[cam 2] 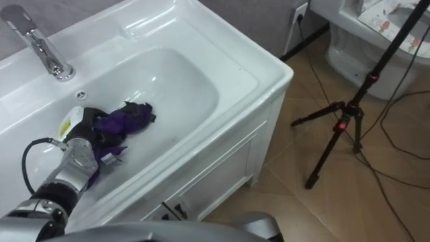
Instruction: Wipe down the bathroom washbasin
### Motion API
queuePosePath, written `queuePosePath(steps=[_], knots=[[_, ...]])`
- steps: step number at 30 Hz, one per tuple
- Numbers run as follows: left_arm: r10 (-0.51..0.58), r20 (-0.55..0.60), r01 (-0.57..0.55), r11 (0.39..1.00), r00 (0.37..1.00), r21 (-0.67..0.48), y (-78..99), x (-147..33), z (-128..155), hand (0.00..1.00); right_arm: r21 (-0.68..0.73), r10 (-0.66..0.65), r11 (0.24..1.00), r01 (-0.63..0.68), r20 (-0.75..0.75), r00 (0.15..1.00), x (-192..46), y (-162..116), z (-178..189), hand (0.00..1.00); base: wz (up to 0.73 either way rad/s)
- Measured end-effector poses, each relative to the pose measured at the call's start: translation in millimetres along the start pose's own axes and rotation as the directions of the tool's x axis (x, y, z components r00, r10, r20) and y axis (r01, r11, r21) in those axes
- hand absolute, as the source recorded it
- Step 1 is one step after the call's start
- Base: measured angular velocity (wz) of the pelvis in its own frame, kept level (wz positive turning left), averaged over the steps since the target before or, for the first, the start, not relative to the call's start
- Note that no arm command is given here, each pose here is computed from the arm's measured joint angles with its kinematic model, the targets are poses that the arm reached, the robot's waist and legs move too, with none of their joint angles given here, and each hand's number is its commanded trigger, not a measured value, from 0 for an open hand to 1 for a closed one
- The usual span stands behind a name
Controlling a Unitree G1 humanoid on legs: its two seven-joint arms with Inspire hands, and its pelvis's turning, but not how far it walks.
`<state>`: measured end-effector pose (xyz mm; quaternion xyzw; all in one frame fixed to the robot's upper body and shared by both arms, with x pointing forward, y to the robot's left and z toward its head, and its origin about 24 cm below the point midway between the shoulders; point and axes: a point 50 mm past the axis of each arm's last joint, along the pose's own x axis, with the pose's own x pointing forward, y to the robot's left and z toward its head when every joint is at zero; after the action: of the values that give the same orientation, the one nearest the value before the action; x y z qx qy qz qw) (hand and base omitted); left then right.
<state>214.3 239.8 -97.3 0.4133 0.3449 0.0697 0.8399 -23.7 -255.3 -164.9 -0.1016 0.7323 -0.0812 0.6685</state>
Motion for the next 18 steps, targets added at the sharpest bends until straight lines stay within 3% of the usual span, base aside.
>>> queuePosePath(steps=[10, 18], knots=[[0.004, 0.039, -0.005, 1.000, 0.999, 0.015, -4.5, -3.9, -0.5, 1.00, -0.016, -0.015, 1.000, 0.015, 0.011, 1.000, -0.3, -3.0, 10.4, 0.00, 0.07], [0.049, -0.023, -0.049, 0.999, 0.999, 0.001, -2.8, -11.8, -26.2, 1.00, 0.030, -0.043, 0.999, 0.042, 0.013, 0.999, -0.7, -12.1, 10.7, 0.00, 0.15]])
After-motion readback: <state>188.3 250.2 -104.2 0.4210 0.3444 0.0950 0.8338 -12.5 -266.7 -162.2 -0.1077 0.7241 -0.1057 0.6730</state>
